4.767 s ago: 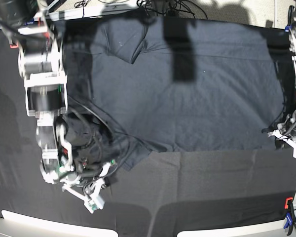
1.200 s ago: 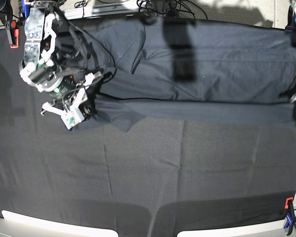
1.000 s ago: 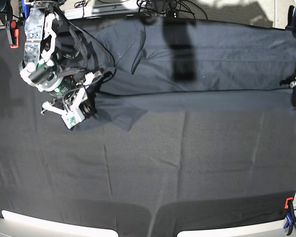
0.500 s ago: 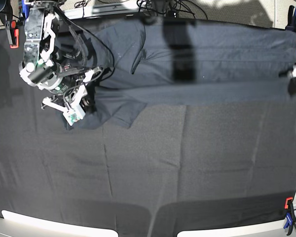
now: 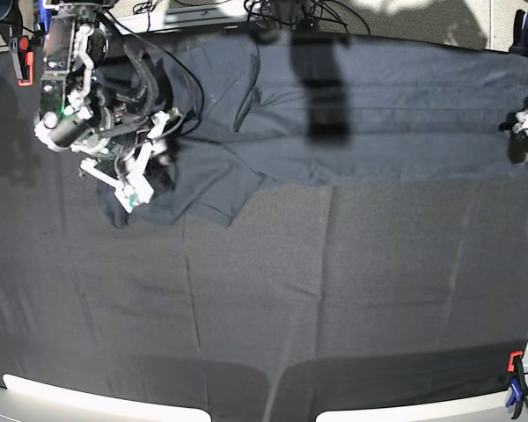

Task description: Layout the t-shirt on the table in an organized manner, then fold the t-shirt properly

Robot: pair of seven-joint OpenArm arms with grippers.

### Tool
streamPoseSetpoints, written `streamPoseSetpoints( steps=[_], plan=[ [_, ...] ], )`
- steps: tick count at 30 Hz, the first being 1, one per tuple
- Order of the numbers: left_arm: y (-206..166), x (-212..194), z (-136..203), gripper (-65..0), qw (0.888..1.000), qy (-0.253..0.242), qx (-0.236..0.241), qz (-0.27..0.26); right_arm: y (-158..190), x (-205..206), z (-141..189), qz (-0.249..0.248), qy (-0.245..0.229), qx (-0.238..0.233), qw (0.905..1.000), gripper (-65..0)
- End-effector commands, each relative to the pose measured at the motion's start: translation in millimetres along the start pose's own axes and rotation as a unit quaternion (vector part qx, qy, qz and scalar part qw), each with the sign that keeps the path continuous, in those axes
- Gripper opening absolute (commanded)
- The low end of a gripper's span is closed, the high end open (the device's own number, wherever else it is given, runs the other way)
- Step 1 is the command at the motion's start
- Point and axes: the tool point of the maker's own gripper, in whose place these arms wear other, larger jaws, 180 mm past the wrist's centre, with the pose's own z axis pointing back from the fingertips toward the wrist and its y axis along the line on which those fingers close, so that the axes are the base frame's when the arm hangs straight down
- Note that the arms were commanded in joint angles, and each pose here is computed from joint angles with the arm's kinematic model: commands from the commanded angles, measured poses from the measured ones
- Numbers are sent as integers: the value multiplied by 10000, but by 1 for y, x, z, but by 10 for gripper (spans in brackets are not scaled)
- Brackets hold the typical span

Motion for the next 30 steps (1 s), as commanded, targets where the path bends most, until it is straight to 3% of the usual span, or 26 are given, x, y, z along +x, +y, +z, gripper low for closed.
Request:
streamPoseSetpoints(
  steps=[1,7,13,19,23,27,30],
  plan=[
    [3,23,5,-335,9996,-255,-8,-141,-4,15,5,40,-254,-34,9997,-387],
    [-6,40,6,-335,9984,-397,-81,-394,-6,41,10,64,-520,49,9986,-387],
    [-18,63,9,-335,9924,-446,55,-1145,-11,65,14,111,-786,48,9968,-387],
    [-36,89,12,-335,9876,-846,-23,-1322,-17,88,18,154,-1226,-48,9923,-387],
    [-55,99,14,-335,9855,-1120,-243,-1252,-25,108,15,-113,-1446,-113,9894,-387],
    [-65,95,10,-335,9857,-1176,-321,-1161,-37,125,-2,-364,-1362,1,9900,-387],
    [-69,88,7,-335,9870,-1173,-360,-1039,-52,127,-19,-569,-908,101,9942,-387]
  ],
)
